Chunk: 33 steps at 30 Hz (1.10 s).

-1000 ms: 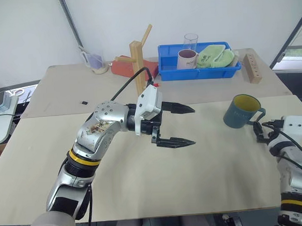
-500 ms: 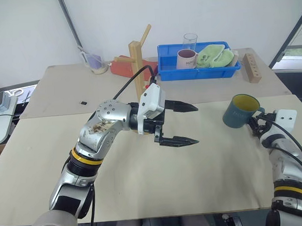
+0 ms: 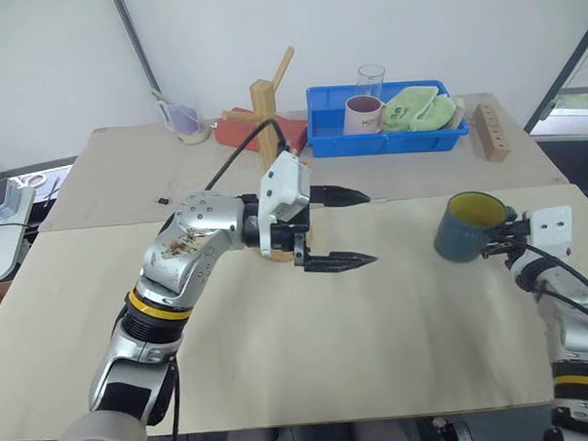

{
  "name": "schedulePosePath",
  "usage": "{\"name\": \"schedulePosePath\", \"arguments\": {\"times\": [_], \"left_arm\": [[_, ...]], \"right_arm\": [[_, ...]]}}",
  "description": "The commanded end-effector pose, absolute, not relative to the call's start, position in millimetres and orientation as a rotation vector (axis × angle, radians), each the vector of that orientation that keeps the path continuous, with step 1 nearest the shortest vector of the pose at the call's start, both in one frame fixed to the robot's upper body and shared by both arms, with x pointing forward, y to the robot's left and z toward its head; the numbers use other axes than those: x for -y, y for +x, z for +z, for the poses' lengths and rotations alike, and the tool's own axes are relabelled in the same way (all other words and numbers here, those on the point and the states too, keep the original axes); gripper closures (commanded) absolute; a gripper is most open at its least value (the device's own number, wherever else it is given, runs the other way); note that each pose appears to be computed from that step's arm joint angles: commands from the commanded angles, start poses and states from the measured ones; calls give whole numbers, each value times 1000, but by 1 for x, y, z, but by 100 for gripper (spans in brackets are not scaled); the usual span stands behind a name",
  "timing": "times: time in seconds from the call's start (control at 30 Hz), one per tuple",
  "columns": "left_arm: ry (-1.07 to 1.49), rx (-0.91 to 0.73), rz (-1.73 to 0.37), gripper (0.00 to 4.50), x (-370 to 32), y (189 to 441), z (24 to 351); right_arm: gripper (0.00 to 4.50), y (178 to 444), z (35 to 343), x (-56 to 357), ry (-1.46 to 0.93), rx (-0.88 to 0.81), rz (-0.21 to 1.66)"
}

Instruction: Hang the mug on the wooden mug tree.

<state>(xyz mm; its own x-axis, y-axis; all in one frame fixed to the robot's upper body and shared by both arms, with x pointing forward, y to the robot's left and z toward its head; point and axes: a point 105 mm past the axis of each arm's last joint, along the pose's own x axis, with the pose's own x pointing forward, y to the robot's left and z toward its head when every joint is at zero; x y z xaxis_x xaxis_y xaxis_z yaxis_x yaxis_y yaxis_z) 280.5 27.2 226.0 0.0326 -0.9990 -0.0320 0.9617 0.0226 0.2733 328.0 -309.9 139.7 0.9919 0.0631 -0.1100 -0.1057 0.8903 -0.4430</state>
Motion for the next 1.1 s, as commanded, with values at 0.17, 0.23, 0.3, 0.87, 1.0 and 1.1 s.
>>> {"name": "schedulePosePath", "arguments": {"times": [0.17,0.23,0.3,0.87,1.0,1.1], "left_arm": [[167,162,-1419,0,-75,269,244],[110,146,-1380,0,-101,259,250],[76,120,-1325,0,-122,253,250],[194,89,-1113,0,-161,258,242],[191,100,-1119,0,-157,257,241],[178,114,-1125,0,-155,257,242]], "right_arm": [[447,329,219,202,-1024,96,574],[447,336,240,174,-1150,166,656],[447,343,254,156,-1205,217,687],[447,367,279,68,-1388,380,956],[447,371,279,55,-1404,403,979],[447,373,279,48,-1406,412,988]]}}
